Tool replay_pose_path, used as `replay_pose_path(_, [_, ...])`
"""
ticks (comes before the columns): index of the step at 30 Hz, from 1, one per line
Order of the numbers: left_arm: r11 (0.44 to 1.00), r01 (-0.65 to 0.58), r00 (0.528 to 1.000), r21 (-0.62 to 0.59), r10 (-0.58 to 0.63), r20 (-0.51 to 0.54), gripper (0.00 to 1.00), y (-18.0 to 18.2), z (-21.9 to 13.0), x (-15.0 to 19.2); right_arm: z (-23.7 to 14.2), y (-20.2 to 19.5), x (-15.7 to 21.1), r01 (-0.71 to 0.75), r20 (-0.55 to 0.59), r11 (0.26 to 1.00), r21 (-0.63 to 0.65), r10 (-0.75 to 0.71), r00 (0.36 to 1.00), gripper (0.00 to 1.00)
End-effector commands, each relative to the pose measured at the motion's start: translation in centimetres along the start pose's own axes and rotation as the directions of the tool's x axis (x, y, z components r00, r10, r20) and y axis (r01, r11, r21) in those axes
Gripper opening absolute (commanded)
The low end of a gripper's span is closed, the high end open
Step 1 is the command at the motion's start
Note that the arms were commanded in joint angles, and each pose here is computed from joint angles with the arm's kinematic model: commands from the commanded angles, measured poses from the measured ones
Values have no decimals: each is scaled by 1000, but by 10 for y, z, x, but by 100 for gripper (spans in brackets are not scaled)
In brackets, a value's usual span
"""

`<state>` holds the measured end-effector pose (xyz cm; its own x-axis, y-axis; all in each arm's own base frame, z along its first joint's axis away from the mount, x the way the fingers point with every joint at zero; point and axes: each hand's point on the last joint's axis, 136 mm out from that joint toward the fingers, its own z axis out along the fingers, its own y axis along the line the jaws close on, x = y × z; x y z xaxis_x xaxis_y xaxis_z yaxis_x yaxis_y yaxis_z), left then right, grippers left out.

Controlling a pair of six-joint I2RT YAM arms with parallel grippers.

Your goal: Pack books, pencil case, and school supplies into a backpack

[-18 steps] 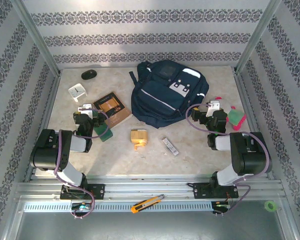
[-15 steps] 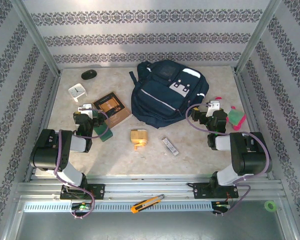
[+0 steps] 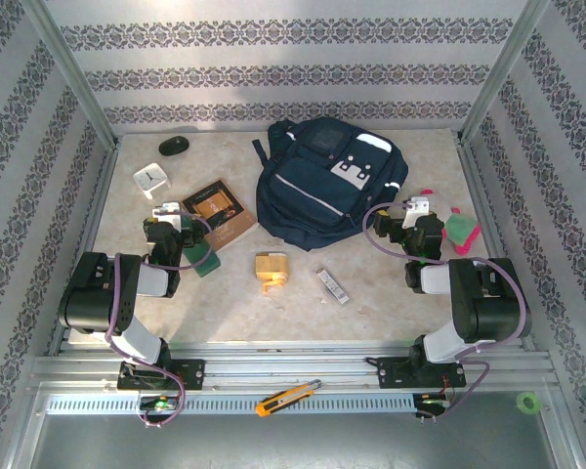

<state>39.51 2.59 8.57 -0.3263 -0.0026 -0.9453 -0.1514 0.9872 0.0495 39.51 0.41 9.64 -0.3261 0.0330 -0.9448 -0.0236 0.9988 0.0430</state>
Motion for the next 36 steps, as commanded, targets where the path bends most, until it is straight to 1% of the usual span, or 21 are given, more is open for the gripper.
replay_pose_path(1, [1000, 4, 1000, 22, -4, 4, 99, -5, 1, -5, 0, 1, -11, -4, 31, 1000, -7, 4, 999, 98])
replay_pose_path(8, [1000, 3, 1000, 26, -3, 6, 99, -6, 1, -5, 0, 1, -11, -5, 32, 1000, -6, 5, 999, 98])
replay_pose_path(10, [999, -3, 1000, 50, 2, 18, 99, -10, -1, -5, -1, 1, -11, -5, 34, 1000, -5, 5, 999, 98])
replay_pose_path(12, [996, -14, 999, 84, 10, 39, 99, -15, -8, -11, -3, 1, -18, -5, 43, 1000, -5, 5, 999, 98])
replay_pose_path(14, [995, -20, 999, 95, 16, 35, 98, -16, -13, -21, -10, 1, -25, -14, 16, 1000, 1, 14, 1000, 98])
replay_pose_path(16, [991, -40, 999, 131, 40, -1, 95, -23, -16, -31, -19, -7, -32, -84, -61, 995, 56, 87, 994, 98])
replay_pose_path(18, [987, -38, 999, 153, 42, -20, 92, -28, -19, -51, -32, -18, -44, -208, -104, 968, 142, 223, 969, 98])
replay_pose_path(20, [985, 26, 999, 173, -19, -42, 88, -33, -18, -71, -46, -19, -50, -316, -153, 933, 174, 343, 927, 98])
replay_pose_path(22, [977, 91, 994, 195, -76, -80, 83, -42, -15, -87, -56, -10, -53, -391, -198, 909, 145, 414, 889, 98])
replay_pose_path(24, [966, 130, 984, 224, -98, -151, 79, -60, -7, -95, -65, 1, -53, -470, -228, 878, 93, 478, 848, 98])
replay_pose_path(25, [962, 138, 979, 237, -97, -178, 77, -69, -3, -101, -68, 3, -51, -525, -231, 846, 95, 532, 815, 98])
replay_pose_path(27, [949, 142, 964, 282, -68, -259, 74, -97, 7, -105, -74, 8, -46, -657, -218, 751, 71, 654, 725, 98])
replay_pose_path(28, [943, 147, 955, 297, -58, -291, 72, -108, 11, -105, -75, 13, -43, -695, -225, 718, 41, 685, 693, 98])
replay_pose_path(29, [935, 159, 943, 317, -49, -329, 72, -121, 16, -103, -75, 17, -36, -730, -246, 682, 40, 715, 654, 98])
replay_pose_path(30, [923, 172, 933, 343, -41, -358, 69, -135, 22, -103, -76, 20, -30, -754, -281, 654, 60, 736, 616, 98])
replay_pose_path(31, [915, 183, 922, 359, -33, -386, 68, -145, 26, -100, -75, 25, -25, -764, -321, 642, 68, 739, 592, 98])
replay_pose_path(33, [908, 207, 897, 365, -27, -441, 66, -164, 40, -91, -71, 44, -19, -793, -411, 606, 61, 740, 533, 98])
replay_pose_path(36, [899, 233, 864, 371, -16, -503, 66, -187, 58, -75, -65, 69, -16, -803, -498, 593, 55, 714, 492, 98])
